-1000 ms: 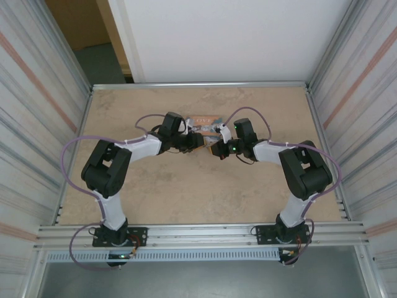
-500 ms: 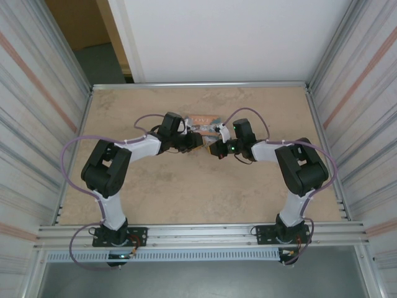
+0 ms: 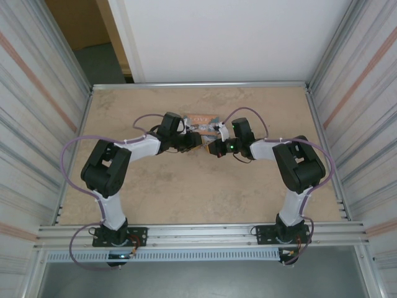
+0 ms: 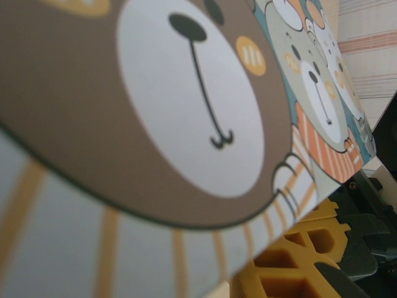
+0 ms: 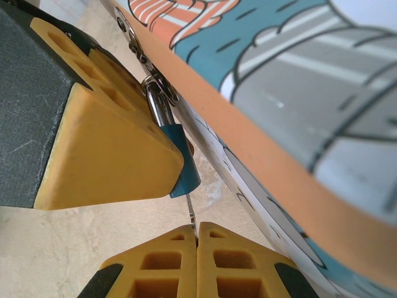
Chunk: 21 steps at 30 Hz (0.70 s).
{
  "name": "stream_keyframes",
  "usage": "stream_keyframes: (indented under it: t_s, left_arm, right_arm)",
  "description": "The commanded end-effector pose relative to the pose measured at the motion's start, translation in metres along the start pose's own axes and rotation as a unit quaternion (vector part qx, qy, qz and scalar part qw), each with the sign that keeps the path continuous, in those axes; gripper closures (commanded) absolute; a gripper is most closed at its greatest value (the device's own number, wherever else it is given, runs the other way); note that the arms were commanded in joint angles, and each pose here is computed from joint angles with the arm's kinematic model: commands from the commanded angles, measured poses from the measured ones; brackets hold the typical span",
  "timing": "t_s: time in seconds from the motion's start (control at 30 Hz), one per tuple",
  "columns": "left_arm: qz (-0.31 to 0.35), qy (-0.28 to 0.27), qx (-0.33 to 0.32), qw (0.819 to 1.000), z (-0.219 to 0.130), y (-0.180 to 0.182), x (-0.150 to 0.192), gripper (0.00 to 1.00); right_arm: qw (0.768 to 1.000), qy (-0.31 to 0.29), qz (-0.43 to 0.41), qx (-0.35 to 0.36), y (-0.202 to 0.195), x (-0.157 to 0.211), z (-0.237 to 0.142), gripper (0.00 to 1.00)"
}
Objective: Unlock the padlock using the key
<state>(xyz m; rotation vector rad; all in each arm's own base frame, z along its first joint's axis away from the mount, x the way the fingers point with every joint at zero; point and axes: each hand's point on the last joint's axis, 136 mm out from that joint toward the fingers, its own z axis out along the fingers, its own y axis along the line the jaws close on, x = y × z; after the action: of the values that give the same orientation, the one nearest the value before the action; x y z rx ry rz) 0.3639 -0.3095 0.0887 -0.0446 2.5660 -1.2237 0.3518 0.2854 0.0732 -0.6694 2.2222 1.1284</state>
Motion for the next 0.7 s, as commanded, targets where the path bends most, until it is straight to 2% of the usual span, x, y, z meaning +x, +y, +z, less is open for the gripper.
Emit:
stream_keyframes:
  t_s: [0.0, 0.67]
  left_arm:
    - [0.029, 0.055, 0.048, 0.997, 0.003, -0.025, 0.031, 0.81]
    - [0.025, 0.077, 0.070, 0.994, 0.004, -0.034, 0.038, 0.81]
  right_arm:
    - [0.997, -0.058, -0.040, -0.037, 0.021, -0.049, 0.000, 1.00]
    - [0.993, -0.077, -0.078, -0.038, 0.020, -0.061, -0.002, 1.00]
